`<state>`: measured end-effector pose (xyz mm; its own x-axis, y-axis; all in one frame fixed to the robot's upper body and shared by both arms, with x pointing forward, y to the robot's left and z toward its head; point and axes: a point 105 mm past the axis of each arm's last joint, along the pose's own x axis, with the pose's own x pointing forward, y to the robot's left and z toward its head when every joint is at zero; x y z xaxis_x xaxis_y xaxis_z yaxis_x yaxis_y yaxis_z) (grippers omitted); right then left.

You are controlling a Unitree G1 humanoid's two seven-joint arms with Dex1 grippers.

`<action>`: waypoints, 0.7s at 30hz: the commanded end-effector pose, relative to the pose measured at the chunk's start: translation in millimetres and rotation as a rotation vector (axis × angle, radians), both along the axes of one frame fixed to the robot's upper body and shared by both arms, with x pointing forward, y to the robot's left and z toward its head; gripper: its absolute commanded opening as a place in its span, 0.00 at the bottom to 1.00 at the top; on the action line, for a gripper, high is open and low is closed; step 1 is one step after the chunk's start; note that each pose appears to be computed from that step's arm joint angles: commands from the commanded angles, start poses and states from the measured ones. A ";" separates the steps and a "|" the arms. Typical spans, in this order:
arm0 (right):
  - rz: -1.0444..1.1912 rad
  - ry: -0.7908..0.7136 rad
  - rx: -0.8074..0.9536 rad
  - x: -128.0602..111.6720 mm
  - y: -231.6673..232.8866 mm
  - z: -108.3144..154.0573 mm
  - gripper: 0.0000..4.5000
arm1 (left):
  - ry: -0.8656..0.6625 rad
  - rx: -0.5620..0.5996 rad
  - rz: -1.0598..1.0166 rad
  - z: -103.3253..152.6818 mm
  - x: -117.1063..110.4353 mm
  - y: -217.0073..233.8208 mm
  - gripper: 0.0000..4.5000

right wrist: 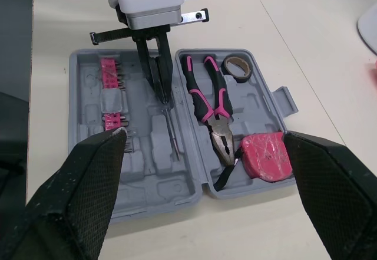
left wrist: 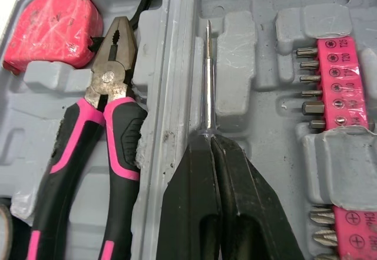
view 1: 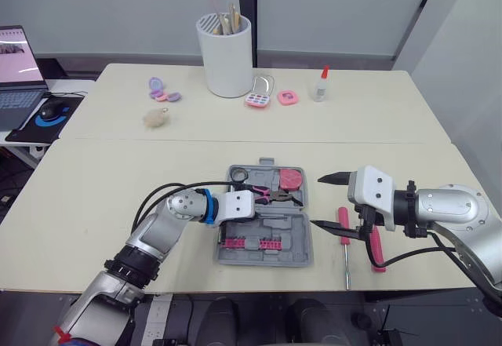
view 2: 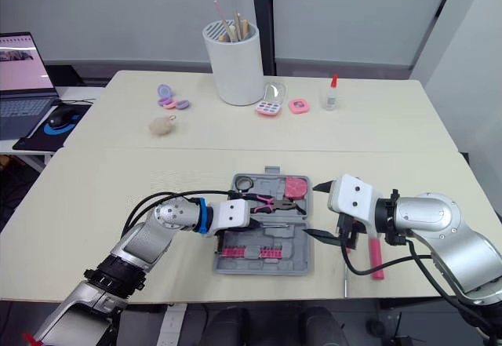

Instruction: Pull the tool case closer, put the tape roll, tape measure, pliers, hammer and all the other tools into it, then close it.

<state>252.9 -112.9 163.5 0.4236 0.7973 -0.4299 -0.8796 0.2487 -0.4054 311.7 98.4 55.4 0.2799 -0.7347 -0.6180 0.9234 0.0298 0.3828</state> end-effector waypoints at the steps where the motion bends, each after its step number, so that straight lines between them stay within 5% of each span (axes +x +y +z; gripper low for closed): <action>1: 0.023 -0.045 -0.018 -3.4 1.9 8.2 1.00 | -0.016 -0.005 -0.027 1.0 0.4 -8.6 0.01; 13: 0.022 -0.037 -0.021 -1.2 0.0 6.5 1.00 | 0.008 -0.036 -0.003 0.1 -3.4 -7.1 0.01; 21: -0.053 0.019 0.044 9.1 -31.2 10.4 1.00 | 0.004 -0.304 0.067 70.7 -4.3 31.0 0.01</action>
